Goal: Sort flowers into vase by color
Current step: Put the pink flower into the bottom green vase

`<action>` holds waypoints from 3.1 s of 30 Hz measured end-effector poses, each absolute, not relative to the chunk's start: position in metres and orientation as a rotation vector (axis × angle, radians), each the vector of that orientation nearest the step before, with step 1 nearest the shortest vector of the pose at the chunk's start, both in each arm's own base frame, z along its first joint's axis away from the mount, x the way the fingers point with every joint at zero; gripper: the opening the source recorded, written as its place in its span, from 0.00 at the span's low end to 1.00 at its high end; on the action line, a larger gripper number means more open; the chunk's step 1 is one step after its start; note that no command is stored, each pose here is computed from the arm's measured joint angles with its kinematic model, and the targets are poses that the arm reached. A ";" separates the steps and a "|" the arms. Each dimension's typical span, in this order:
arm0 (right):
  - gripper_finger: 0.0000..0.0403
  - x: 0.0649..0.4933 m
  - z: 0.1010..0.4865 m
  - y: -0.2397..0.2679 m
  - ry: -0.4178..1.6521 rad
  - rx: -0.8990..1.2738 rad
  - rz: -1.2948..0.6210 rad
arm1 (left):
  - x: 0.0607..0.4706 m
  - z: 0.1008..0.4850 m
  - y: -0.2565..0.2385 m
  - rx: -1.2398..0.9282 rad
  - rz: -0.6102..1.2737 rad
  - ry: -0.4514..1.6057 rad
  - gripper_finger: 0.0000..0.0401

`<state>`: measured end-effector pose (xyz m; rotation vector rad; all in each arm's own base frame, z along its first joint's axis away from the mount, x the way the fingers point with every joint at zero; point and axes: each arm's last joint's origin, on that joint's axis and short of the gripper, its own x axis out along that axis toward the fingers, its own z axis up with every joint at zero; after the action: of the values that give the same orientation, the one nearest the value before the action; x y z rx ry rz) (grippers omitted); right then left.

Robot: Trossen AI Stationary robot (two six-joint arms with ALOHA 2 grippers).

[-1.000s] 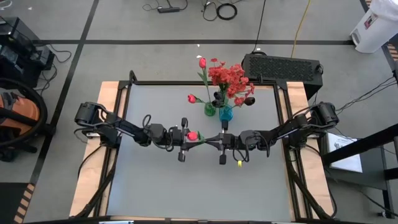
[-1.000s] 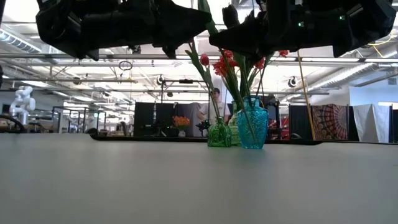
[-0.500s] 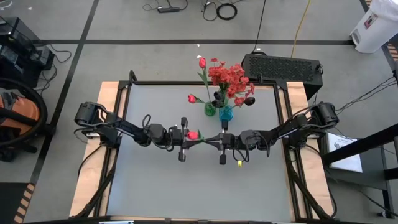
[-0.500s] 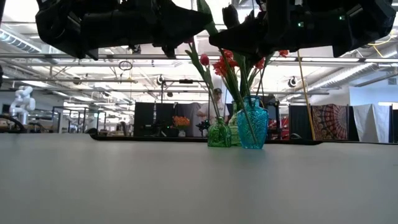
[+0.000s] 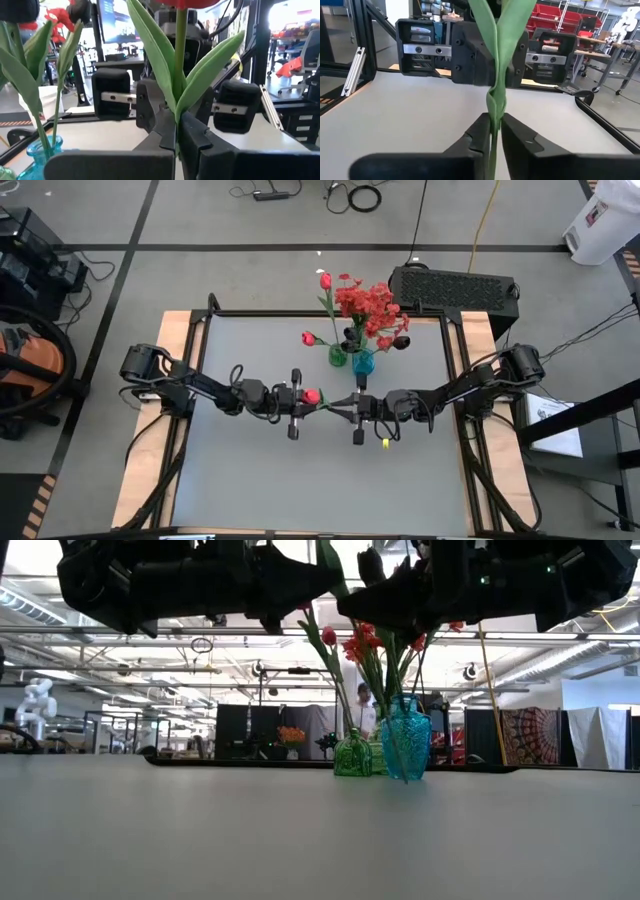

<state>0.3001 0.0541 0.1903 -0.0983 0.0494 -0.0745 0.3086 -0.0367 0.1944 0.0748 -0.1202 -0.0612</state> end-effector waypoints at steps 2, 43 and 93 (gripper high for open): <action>0.14 0.300 0.190 0.054 0.049 -0.101 -0.075 | 0.309 0.193 -0.037 0.079 -0.061 -0.109 0.01; 0.36 0.293 0.167 0.069 0.279 0.001 -0.045 | 0.229 0.266 -0.027 0.248 0.290 0.146 0.00; 0.21 0.282 0.122 0.133 0.279 0.143 -0.658 | 0.176 0.316 0.078 0.205 0.310 -0.122 0.00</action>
<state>0.2821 0.1328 0.1221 0.1429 0.2795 -0.6576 0.1756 0.0784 0.3163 0.2048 -0.1218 0.3096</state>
